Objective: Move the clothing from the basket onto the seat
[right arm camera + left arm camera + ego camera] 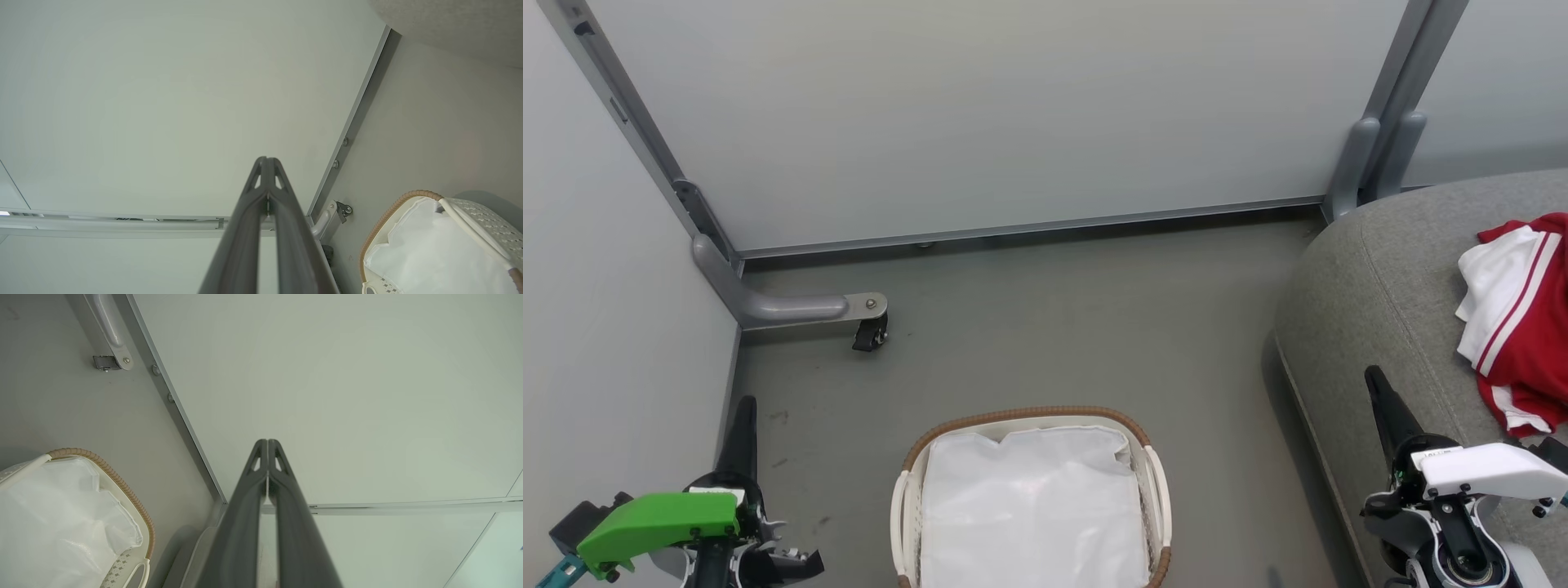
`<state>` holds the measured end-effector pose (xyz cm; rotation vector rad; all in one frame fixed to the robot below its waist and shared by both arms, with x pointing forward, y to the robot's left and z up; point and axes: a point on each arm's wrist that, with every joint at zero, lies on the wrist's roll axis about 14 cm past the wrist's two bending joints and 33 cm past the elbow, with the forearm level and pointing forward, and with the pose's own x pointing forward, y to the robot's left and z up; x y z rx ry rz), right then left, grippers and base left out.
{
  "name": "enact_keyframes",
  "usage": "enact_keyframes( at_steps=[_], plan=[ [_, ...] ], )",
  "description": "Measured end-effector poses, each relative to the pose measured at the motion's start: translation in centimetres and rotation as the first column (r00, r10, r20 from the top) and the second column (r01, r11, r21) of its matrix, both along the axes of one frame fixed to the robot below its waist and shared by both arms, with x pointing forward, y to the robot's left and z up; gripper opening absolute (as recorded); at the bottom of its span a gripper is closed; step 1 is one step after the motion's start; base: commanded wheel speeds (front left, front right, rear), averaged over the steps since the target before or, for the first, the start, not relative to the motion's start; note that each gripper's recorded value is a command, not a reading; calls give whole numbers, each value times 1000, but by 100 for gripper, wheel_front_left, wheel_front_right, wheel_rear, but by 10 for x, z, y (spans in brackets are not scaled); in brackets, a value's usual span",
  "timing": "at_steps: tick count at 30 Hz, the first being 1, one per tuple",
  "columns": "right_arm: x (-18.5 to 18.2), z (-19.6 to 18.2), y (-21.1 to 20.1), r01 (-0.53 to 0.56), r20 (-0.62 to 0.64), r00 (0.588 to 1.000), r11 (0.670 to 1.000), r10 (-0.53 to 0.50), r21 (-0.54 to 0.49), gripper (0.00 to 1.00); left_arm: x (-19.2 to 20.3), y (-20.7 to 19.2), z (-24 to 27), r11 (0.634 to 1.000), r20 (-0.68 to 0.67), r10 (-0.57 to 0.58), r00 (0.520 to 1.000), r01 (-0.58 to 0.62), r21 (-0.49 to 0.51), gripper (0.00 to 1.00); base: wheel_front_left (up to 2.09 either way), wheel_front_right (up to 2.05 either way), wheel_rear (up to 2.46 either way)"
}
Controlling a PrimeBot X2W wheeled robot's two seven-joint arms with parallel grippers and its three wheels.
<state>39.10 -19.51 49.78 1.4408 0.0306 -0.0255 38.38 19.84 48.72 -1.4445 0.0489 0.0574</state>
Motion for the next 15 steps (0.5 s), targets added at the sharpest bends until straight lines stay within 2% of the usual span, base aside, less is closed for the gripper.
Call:
enact_keyframes(
  at_steps=[15],
  plan=[
    [-1,7,-3,0,27,1000,995,-3,100,0,2,0,11,995,38,-2,999,5,-98,0,0,0,0]
  ],
)
